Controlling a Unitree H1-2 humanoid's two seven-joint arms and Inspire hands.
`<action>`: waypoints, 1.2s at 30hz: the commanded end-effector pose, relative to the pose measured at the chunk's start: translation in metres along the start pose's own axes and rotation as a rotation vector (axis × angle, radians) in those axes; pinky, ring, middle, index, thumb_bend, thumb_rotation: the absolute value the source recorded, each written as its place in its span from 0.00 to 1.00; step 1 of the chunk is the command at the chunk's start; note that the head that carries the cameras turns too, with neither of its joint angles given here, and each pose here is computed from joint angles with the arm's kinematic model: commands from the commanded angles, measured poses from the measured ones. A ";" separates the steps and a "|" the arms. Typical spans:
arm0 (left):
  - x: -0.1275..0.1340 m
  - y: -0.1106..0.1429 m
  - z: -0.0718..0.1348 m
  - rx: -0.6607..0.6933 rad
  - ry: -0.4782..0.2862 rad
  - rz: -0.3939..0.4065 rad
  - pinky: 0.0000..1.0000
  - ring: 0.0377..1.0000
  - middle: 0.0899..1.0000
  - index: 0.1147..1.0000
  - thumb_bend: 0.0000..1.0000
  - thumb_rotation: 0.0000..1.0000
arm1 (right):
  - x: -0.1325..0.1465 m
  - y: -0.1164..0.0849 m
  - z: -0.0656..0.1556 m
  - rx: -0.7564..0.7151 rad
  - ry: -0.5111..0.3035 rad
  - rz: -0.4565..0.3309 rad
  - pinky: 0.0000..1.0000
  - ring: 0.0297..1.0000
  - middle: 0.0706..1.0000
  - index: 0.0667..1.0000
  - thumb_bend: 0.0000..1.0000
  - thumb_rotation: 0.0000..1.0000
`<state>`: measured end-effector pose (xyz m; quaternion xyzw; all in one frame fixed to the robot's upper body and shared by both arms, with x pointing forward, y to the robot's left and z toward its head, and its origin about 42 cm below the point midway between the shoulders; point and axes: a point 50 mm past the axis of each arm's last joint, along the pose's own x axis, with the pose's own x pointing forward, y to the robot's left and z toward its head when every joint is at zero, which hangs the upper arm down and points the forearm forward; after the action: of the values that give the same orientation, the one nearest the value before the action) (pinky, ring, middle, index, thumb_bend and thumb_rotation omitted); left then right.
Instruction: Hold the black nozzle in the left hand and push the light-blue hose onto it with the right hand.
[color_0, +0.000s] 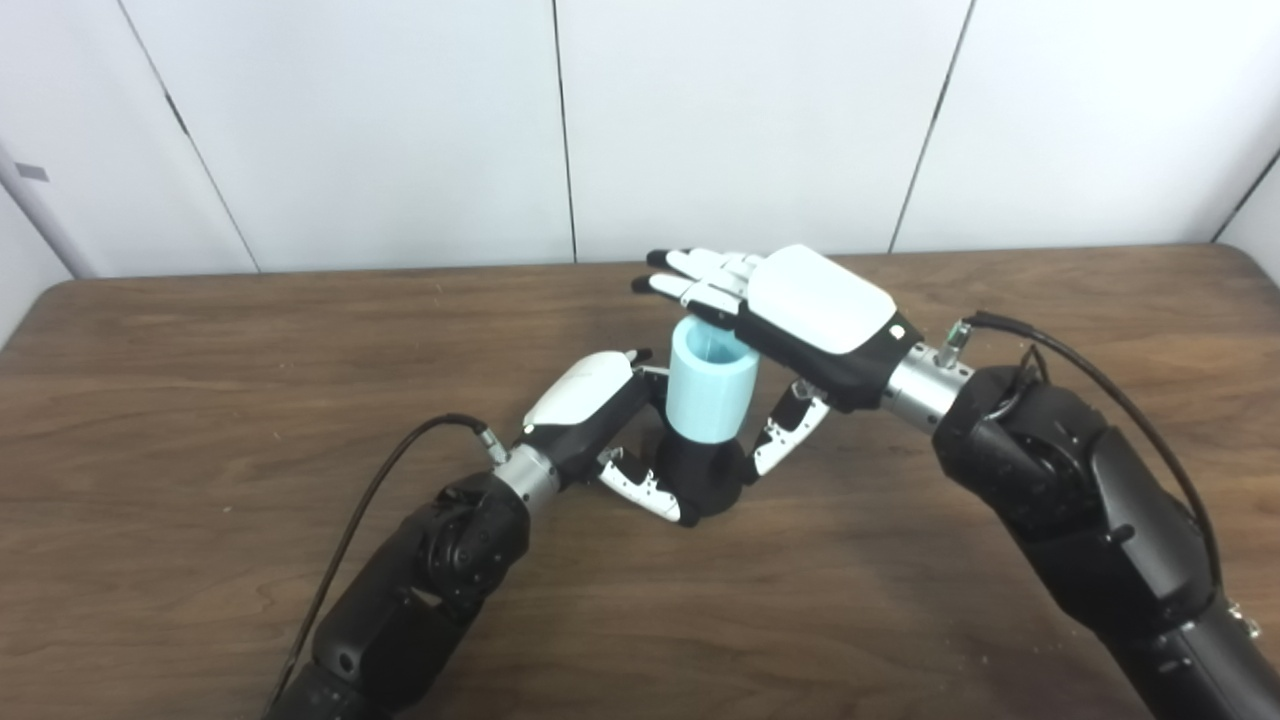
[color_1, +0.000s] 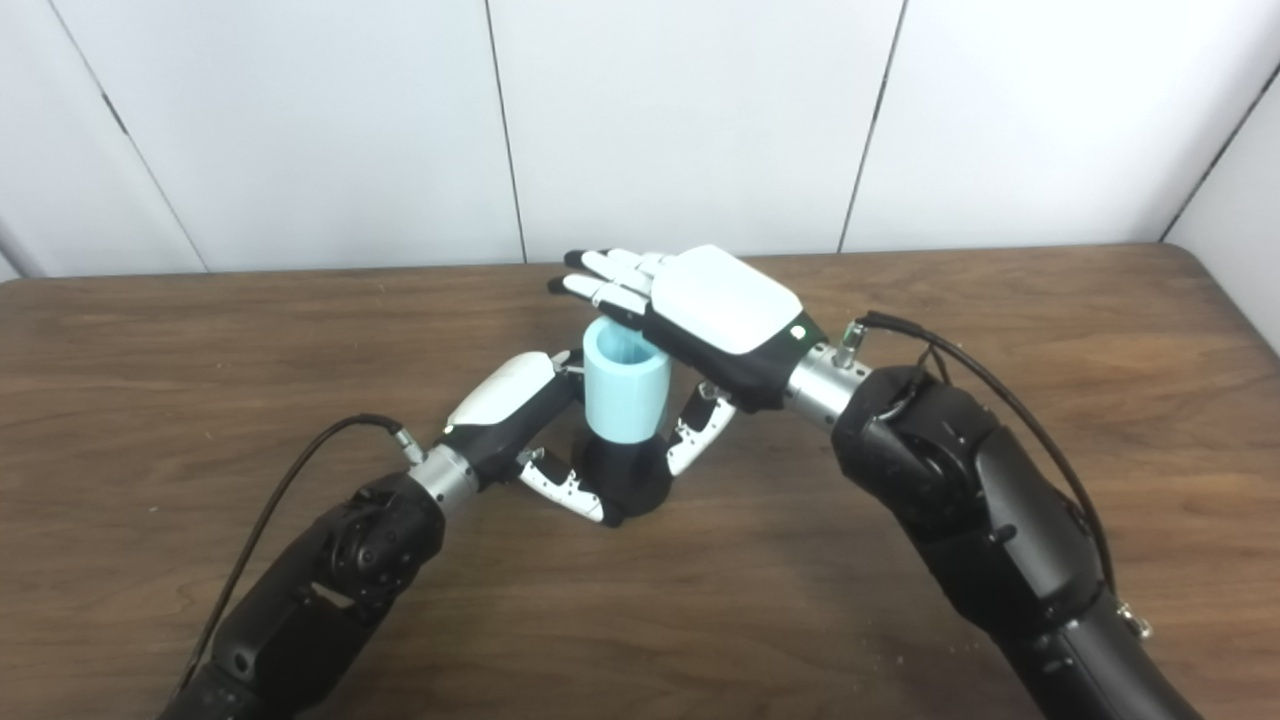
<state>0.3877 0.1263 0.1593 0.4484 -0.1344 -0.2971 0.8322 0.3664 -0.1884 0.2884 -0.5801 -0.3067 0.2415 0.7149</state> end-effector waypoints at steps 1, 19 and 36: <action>-0.009 -0.023 -0.023 0.015 0.114 -0.113 1.00 0.60 0.41 0.43 0.52 0.00 | 0.001 -0.020 0.005 -0.022 -0.023 -0.097 0.93 0.95 1.00 0.93 0.91 0.20; -0.008 -0.020 -0.024 0.030 0.118 -0.114 1.00 0.59 0.41 0.44 0.52 0.00 | -0.025 -0.043 0.000 0.154 -0.145 0.011 0.98 1.00 1.00 0.99 0.69 0.63; -0.010 -0.016 -0.027 0.046 0.114 -0.115 1.00 0.60 0.42 0.43 0.52 0.00 | -0.029 -0.035 0.003 0.177 -0.172 0.097 0.99 1.00 1.00 0.99 0.72 0.69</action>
<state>0.3904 0.1260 0.1598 0.4505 -0.1342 -0.2968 0.8312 0.3453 -0.2126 0.3028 -0.4996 -0.2903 0.3606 0.7322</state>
